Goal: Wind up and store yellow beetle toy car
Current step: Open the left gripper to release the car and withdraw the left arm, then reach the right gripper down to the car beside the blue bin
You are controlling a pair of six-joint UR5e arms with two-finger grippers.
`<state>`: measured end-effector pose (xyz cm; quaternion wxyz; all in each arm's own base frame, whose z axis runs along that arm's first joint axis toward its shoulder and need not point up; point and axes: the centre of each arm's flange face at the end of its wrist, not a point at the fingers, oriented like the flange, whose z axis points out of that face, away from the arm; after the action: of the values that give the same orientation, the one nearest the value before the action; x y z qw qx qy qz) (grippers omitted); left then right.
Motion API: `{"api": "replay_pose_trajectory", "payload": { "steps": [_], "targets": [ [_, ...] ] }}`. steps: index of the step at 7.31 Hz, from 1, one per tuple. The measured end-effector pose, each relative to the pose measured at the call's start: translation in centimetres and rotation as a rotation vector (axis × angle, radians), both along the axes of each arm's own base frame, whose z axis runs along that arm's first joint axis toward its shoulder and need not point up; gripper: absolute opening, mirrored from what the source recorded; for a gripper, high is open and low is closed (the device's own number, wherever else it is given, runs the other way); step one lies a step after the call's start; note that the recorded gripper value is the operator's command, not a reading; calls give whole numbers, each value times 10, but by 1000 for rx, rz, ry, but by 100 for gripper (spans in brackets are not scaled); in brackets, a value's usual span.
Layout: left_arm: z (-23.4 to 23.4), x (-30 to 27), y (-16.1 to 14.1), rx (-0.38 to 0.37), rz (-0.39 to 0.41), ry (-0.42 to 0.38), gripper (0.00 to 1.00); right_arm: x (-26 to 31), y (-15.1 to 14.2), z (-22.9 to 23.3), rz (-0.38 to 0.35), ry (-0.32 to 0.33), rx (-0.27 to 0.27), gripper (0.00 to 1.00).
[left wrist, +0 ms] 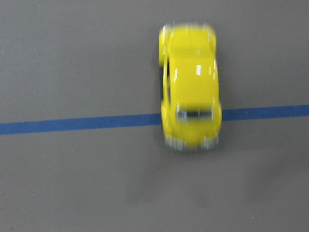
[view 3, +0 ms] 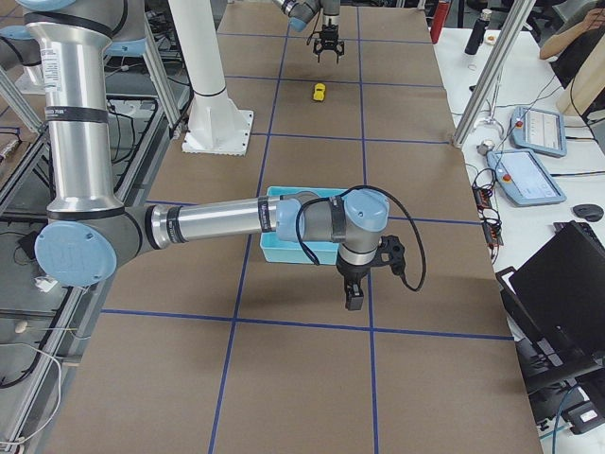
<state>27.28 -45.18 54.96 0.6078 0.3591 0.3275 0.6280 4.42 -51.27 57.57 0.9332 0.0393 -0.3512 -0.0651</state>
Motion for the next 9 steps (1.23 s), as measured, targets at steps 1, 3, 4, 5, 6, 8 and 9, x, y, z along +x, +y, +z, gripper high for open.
{"api": "replay_pose_trajectory", "payload": {
  "steps": [1, 3, 4, 5, 6, 8, 9],
  "targets": [
    [4, -14, -8, -19, -30, -14, 100, -7, -16, -30, -9, -10, 52, 100],
    [19, -63, -31, -134, -123, -73, 100, -57, -31, -109, -51, -43, 160, 100],
    [29, -94, -43, -214, -186, -109, 100, -88, -27, -147, -63, -68, 189, 100],
    [39, -127, -53, -314, -264, -144, 100, -118, -21, -181, -82, -109, 211, 100],
    [48, -158, -59, -435, -362, -167, 100, -149, -18, -216, -122, -158, 243, 100],
    [72, -224, -55, -742, -626, -182, 100, -236, -7, -275, -290, -182, 374, 100],
    [84, -255, -47, -865, -738, -178, 100, -279, 6, -289, -420, -149, 493, 100]
  ]
}}
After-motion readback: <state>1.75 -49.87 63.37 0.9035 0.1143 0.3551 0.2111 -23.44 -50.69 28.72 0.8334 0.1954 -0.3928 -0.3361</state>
